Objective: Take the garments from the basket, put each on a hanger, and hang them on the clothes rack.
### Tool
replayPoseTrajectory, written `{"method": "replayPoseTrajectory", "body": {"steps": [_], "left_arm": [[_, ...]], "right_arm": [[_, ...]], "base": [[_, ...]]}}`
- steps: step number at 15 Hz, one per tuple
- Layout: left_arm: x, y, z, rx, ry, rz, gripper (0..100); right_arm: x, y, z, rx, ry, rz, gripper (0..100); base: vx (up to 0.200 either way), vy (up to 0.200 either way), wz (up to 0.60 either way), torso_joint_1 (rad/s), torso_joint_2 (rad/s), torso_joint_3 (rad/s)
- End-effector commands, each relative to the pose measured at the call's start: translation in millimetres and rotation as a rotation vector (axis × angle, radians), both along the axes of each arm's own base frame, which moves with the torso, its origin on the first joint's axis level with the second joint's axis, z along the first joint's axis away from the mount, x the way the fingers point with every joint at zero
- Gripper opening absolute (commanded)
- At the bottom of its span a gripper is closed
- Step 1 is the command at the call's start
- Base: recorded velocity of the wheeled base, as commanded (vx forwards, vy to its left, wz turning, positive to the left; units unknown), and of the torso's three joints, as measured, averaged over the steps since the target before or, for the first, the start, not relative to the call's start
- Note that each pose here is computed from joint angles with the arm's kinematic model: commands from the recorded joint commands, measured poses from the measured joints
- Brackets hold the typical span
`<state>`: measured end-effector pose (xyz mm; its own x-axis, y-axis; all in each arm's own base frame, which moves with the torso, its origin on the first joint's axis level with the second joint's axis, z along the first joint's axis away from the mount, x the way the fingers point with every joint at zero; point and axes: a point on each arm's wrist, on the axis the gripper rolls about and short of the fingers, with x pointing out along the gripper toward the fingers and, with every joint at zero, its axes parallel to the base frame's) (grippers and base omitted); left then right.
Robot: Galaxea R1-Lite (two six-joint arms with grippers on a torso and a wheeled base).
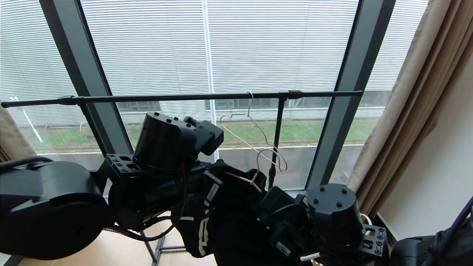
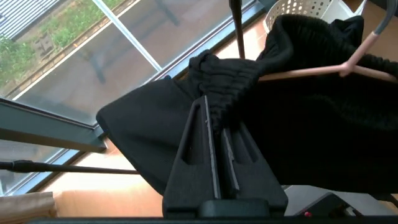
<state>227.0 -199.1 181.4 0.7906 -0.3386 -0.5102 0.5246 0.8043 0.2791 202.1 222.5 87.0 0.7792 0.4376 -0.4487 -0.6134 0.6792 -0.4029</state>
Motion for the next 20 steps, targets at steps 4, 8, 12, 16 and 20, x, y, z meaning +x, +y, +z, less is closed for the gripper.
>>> {"method": "replayPoseTrajectory", "body": {"steps": [4,8,12,16,20], "left_arm": [[-9.4,2.0,-10.1,0.035,0.025,-0.025,0],[-8.4,-2.8,-19.6,0.053,0.049,-0.033,0],[-2.9,-8.8,-24.8,0.062,0.058,-0.034,0],[7.1,-16.9,-21.2,0.045,0.042,-0.023,0],[14.6,-24.0,-22.3,0.031,0.044,-0.013,0]], "right_arm": [[8.7,4.9,9.0,0.087,0.000,-0.037,0],[9.6,6.1,11.2,0.105,-0.008,-0.032,0],[9.0,6.1,11.9,0.134,-0.036,-0.030,0],[5.6,4.7,11.6,0.147,-0.042,-0.018,0],[3.0,4.6,12.7,0.154,-0.048,-0.011,0]], "base": [[0.000,0.000,0.00,0.000,0.00,0.000],[0.000,0.000,0.00,0.000,0.00,0.000],[0.000,0.000,0.00,0.000,0.00,0.000],[0.000,0.000,0.00,0.000,0.00,0.000],[0.000,0.000,0.00,0.000,0.00,0.000]]}}
